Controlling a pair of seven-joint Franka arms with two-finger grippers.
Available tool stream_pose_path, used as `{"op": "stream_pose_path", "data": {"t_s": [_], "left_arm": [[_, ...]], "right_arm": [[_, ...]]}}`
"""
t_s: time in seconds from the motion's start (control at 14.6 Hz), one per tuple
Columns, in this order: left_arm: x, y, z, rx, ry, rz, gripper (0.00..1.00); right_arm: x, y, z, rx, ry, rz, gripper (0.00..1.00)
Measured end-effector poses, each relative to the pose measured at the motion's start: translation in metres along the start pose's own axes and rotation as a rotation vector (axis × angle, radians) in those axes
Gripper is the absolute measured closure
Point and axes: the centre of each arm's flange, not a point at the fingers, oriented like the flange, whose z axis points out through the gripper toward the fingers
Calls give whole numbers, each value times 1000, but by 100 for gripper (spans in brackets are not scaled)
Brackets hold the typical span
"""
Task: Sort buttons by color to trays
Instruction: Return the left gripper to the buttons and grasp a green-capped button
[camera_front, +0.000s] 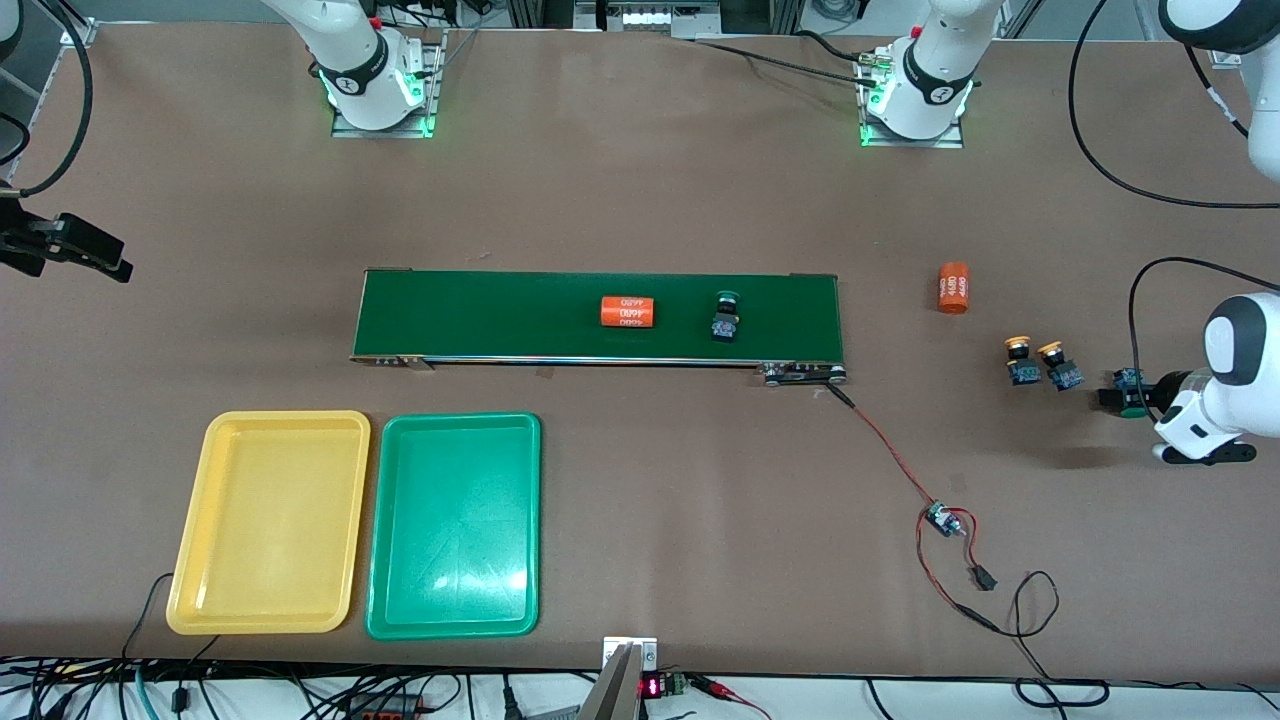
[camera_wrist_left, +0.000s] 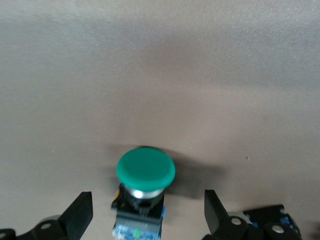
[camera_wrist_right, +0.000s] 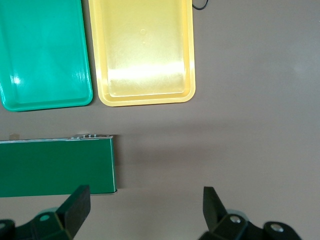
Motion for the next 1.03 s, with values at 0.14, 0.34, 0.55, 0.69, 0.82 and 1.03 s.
{"op": "stream_pose_path", "data": {"t_s": [0.14,0.34,0.55,0.69,0.82,1.03], "left_arm": [[0,0,1,-2,1,31,18],[2,-3,-7,0,16,74,52],[3,5,-21,-4,10,91,59],[2,30,-53,-17,-4,124,59],[-3,71,-102,-21,-7,169,59],[-20,152,-167,-24,-25,247,59]], "right_arm": [[0,0,0,0,0,0,0],[0,0,0,0,0,0,0],[0,0,0,0,0,0,0],[0,0,0,0,0,0,0],[0,0,0,0,0,0,0],[0,0,0,0,1,0,0]]}}
